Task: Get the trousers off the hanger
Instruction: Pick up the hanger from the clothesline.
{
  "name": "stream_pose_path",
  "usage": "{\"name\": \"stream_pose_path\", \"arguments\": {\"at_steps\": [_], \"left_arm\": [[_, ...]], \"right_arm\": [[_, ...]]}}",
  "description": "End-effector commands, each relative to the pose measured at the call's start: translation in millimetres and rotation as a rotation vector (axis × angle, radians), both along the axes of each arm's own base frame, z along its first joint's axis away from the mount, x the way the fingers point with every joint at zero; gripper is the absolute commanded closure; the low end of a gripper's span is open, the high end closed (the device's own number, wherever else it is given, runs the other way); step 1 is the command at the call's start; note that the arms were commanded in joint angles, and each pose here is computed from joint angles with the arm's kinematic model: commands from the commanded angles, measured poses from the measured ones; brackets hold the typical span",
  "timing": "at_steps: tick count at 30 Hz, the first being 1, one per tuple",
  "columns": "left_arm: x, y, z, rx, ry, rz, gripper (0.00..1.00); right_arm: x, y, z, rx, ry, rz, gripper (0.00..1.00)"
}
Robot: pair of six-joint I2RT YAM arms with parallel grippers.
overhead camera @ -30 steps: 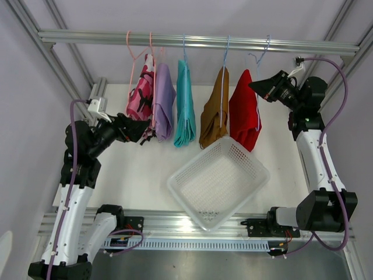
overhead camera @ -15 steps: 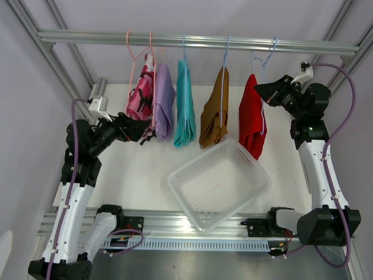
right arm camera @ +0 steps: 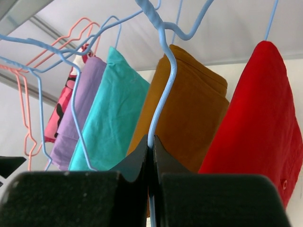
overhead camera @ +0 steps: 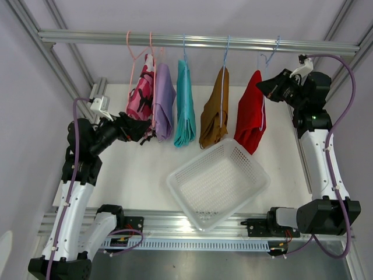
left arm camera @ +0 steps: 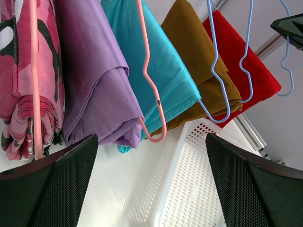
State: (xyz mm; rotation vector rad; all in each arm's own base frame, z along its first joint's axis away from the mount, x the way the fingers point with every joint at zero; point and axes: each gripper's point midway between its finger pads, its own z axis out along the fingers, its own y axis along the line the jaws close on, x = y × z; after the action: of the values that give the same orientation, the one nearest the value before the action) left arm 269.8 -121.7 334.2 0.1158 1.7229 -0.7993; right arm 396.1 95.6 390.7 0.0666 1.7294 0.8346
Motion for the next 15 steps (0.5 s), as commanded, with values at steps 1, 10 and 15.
{"name": "stream_pose_path", "arguments": {"at_steps": [1,10,15], "left_arm": [[-1.2,-2.9,8.4,-0.018,-0.012,-0.018,0.01],[-0.2,-3.7,7.9,-0.021,-0.005,-0.022,0.01],[-0.1,-4.7,6.2,-0.025,0.002,-0.028,0.01]], "right_arm": [[6.3,-18.3,68.9,-0.041,-0.221,-0.087,1.0],[12.7,-46.0,72.8,-0.147,-0.217,-0.203,1.0],[12.2,-48.7,85.6,-0.152,-0.22,-0.209,1.0]]}}
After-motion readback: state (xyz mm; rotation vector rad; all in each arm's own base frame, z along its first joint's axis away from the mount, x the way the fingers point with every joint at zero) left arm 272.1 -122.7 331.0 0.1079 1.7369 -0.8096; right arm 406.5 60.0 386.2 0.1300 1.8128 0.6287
